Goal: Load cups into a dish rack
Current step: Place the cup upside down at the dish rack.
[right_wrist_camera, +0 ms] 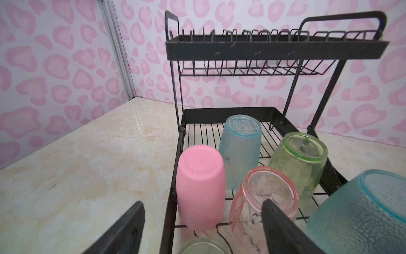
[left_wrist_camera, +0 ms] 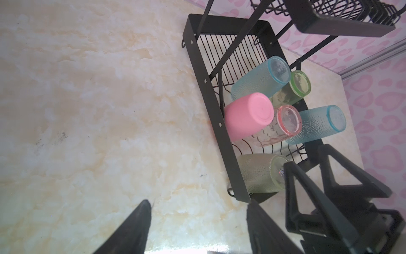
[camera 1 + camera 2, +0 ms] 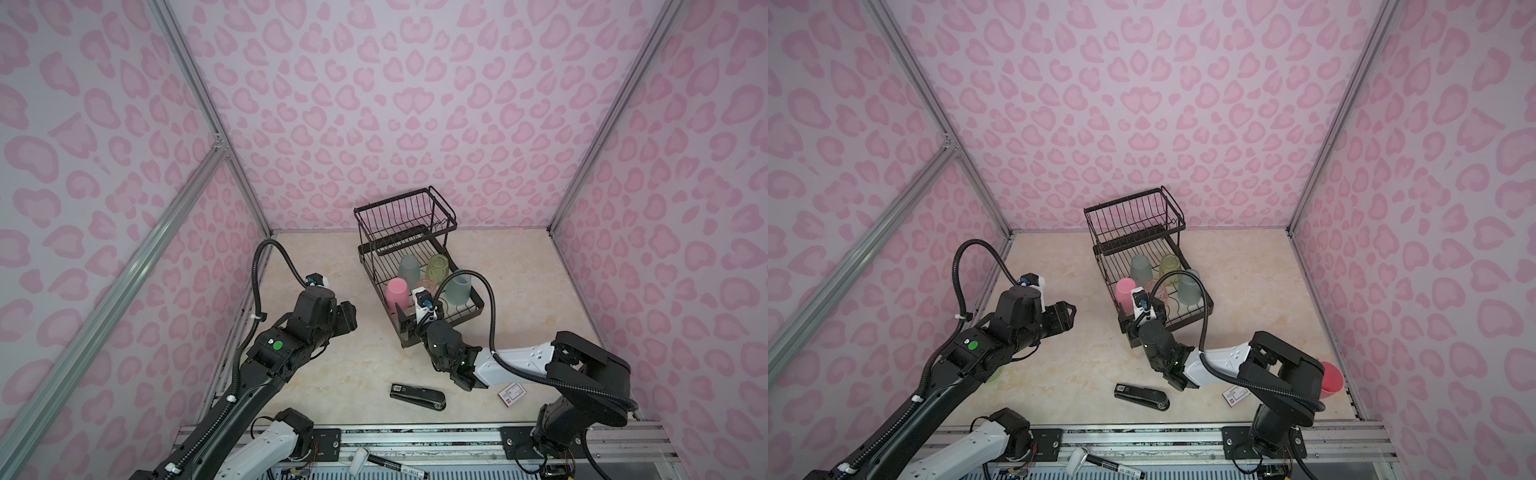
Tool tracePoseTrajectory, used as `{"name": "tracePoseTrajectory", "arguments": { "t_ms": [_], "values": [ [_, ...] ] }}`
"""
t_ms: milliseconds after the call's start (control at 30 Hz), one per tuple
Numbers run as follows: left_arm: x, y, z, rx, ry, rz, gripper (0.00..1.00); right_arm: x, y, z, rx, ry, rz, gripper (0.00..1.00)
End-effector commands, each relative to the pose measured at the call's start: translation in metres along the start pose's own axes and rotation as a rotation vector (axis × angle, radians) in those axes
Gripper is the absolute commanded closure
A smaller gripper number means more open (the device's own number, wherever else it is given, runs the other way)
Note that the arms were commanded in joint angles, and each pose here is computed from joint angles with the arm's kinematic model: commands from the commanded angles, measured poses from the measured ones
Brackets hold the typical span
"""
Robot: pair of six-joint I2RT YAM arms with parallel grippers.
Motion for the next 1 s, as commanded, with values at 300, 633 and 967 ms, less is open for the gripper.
{"name": "tracePoseTrajectory", "arguments": {
  "t_ms": [300, 633, 967],
  "values": [
    [0.007, 0.001, 0.025, -0.189, -0.010, 0.047, 0.24, -0.015, 0.026, -0.005, -0.145, 0.016, 0.112, 0.16],
    [-0.014, 0.000, 0.037, -0.299, 0.022, 0.056, 0.18, -0.010, 0.050, -0.010, -0.257, 0.081, 0.236, 0.15],
    [-0.034, -0.018, 0.055, -0.408, 0.087, 0.066, 0.14, 0.001, 0.078, -0.048, -0.172, 0.059, 0.265, 0.15]
  ]
}}
Point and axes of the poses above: each gripper's point midway between its finger pads, its own y axis back along the fingers, its own z axis along the line the jaws close on, x = y × z, the point moved 6 cm from there along y, back along the fingers, and after that the axes turned 13 degrees about y, right-handed, at the moved point
